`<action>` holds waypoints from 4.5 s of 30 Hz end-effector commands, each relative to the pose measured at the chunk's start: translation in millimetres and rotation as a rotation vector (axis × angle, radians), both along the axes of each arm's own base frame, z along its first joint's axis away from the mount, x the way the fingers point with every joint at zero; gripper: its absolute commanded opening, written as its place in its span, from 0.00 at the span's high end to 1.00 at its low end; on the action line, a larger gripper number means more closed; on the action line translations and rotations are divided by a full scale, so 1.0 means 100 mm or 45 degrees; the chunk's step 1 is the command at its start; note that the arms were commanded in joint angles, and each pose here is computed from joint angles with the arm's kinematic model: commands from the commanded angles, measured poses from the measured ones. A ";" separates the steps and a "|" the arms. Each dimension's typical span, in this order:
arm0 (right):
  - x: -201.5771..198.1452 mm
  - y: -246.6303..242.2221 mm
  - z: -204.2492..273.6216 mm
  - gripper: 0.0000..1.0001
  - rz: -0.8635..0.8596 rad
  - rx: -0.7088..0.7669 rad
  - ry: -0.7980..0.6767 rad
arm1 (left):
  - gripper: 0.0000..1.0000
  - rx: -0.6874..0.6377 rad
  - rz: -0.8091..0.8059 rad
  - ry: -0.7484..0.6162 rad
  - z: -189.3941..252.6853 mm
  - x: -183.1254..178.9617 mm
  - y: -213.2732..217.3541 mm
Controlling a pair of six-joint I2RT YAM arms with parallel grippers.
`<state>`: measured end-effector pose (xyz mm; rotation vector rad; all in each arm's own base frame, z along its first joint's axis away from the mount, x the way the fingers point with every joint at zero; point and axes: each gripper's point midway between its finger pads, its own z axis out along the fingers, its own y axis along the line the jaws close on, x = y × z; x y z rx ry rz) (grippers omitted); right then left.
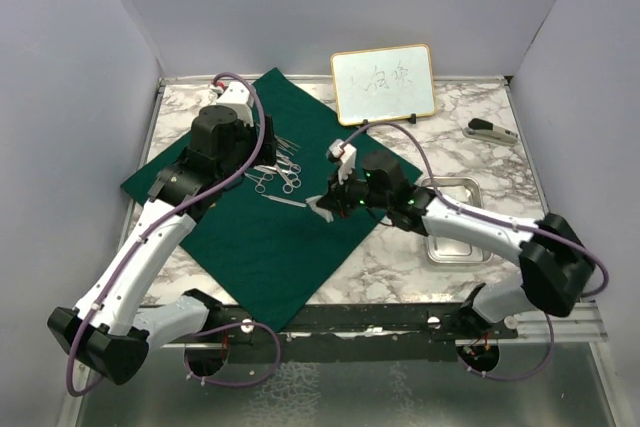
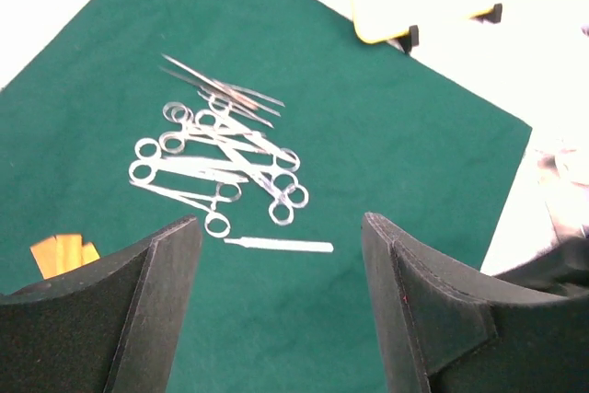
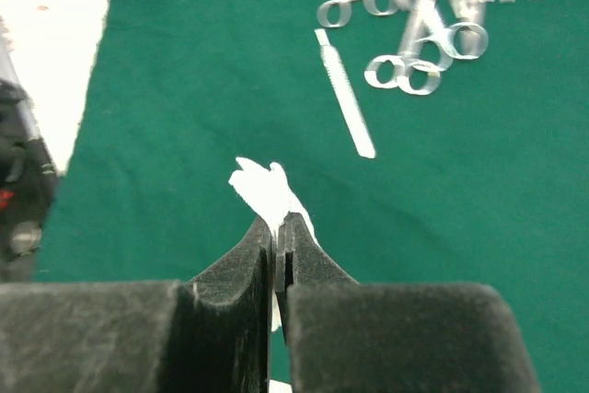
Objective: Prepare the surgical pack
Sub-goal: Pick up the medical item from the surgical kit, then place the medical item in the container.
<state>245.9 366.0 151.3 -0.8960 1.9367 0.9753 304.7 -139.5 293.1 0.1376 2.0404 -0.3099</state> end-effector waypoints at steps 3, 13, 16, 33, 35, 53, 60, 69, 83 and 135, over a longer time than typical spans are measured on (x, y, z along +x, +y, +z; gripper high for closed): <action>0.61 -1.04 0.24 0.99 -0.638 -0.215 -0.346 | 0.25 -0.028 0.095 -0.266 0.31 0.36 0.10; 1.12 -2.86 0.14 0.99 -1.304 0.093 0.158 | 0.25 -0.025 0.042 -0.256 0.03 0.35 0.12; 1.15 -3.14 0.02 0.99 -1.398 0.201 0.294 | 0.25 -0.033 0.025 -0.254 0.00 0.32 0.10; 1.00 -3.50 -0.50 0.99 -1.913 0.697 0.438 | 0.25 -0.060 -0.037 -0.236 -0.07 0.27 0.00; 0.97 -3.49 -0.59 0.99 -1.929 0.678 0.486 | 0.25 -0.063 -0.049 -0.226 -0.09 0.28 -0.03; 0.70 -3.74 -1.08 0.99 -2.146 0.472 0.556 | 0.25 -0.054 -0.055 -0.223 -0.11 0.28 -0.03; 0.63 -3.79 -1.09 0.99 -2.153 0.418 0.510 | 0.25 -0.051 -0.055 -0.221 -0.11 0.27 -0.03; 0.83 -3.56 -0.67 0.99 -1.780 0.394 0.217 | 0.25 -0.055 -0.065 -0.222 -0.11 0.27 -0.04; 1.10 -3.53 -0.58 0.99 -1.786 0.550 0.210 | 0.25 -0.057 -0.072 -0.225 -0.11 0.26 -0.04; 1.05 -3.92 -1.08 0.99 -2.137 0.416 0.342 | 0.25 -0.053 -0.102 -0.219 -0.13 0.25 -0.09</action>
